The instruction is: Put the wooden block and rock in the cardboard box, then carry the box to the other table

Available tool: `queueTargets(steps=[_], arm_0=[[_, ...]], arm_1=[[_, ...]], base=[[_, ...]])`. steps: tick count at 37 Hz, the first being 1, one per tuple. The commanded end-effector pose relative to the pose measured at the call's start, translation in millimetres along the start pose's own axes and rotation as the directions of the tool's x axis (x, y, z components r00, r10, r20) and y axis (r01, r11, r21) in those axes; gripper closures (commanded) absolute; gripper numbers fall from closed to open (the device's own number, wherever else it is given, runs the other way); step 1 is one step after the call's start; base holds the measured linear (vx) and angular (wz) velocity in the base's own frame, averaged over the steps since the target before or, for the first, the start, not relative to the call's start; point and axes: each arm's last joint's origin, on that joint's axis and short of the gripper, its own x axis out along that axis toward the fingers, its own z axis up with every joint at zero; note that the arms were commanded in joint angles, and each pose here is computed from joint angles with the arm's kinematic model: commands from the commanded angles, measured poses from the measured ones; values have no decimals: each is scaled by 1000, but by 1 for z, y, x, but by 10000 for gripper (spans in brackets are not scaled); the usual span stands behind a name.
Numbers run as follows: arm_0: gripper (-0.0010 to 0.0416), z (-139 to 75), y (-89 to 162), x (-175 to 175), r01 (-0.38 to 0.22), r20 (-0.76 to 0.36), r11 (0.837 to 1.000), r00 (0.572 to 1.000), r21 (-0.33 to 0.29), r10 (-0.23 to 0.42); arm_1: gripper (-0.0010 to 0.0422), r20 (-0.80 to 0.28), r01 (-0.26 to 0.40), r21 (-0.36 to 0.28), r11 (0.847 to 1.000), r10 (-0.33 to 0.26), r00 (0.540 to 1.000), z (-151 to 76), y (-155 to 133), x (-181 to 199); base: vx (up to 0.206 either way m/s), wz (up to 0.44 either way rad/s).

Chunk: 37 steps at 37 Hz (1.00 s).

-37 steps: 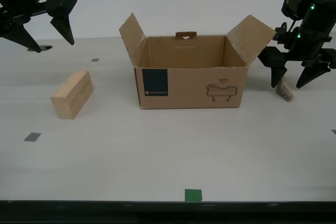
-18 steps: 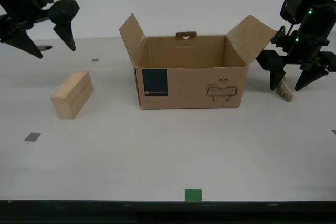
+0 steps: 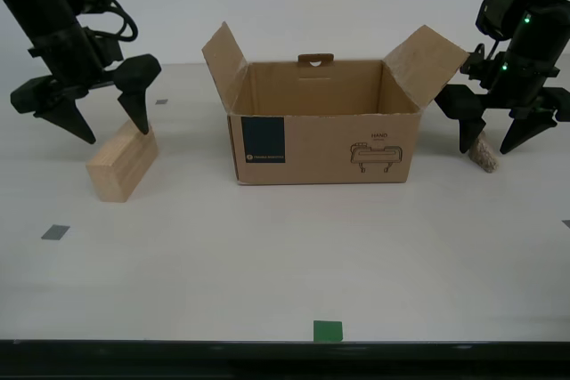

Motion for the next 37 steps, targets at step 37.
queueTargets(steps=[37], arm_0=[[105, 0, 0, 1, -2, 3, 1000, 1000, -2, 2]], arm_1=[[14, -42, -22, 19, 1000, 23, 999, 3, -3, 41]], base=[[0, 0]])
